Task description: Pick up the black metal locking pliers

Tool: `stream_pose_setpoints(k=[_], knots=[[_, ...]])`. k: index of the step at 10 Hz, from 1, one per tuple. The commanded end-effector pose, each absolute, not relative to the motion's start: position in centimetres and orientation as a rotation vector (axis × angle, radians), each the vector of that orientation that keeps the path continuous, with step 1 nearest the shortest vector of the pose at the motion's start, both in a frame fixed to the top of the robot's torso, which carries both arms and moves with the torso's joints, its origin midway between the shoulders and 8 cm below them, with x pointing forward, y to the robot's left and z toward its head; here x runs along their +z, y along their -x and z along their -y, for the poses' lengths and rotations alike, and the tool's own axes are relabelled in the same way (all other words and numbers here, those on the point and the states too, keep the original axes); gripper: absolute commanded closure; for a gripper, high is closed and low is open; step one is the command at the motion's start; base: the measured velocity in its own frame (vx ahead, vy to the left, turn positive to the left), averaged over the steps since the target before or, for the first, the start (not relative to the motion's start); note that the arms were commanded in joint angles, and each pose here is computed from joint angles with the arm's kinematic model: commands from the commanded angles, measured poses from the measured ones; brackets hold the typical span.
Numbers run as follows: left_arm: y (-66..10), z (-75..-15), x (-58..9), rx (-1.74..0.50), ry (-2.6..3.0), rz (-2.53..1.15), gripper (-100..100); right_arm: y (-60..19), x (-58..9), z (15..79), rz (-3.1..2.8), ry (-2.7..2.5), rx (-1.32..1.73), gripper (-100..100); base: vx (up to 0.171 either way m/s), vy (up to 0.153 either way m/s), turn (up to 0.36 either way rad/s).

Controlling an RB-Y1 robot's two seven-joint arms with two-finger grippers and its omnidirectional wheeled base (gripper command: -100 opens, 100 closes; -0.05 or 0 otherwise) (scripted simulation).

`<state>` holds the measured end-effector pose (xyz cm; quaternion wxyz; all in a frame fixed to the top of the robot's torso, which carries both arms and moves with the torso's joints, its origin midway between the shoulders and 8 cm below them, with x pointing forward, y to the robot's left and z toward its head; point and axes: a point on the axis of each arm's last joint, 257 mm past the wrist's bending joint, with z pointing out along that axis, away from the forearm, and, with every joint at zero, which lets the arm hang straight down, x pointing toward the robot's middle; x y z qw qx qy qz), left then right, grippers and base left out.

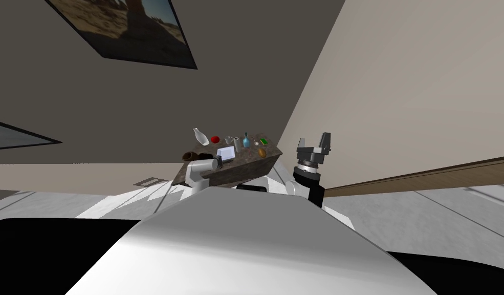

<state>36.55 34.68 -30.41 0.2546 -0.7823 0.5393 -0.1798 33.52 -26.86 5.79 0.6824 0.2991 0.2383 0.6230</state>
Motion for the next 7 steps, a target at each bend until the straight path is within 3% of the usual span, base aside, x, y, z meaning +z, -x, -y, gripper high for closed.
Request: stream_pose_setpoints(k=[1, 4, 5, 7], knots=[[-37.00, -34.80, -31.00, -0.491, 2.122, -1.466, -100, -33.52, 5.79, 26.86, -0.534, -0.671, 1.397, 0, 0.017, 0.006, 0.011], [-37.24, -34.78, -31.58, -0.490, 2.123, -1.468, -100, -33.52, 5.79, 26.86, -0.534, -0.671, 1.397, 0, 0.014, 0.007, 0.008], [-37.30, -34.79, -31.60, -0.492, 2.121, -1.468, 100, -33.52, 5.79, 26.86, -0.534, -0.671, 1.397, 0, 0.000, 0.000, 0.000], [-37.24, -34.80, -31.65, -0.490, 2.124, -1.467, 100, -33.52, 5.79, 26.86, -0.534, -0.671, 1.397, 0, 0.000, 0.000, 0.000]])
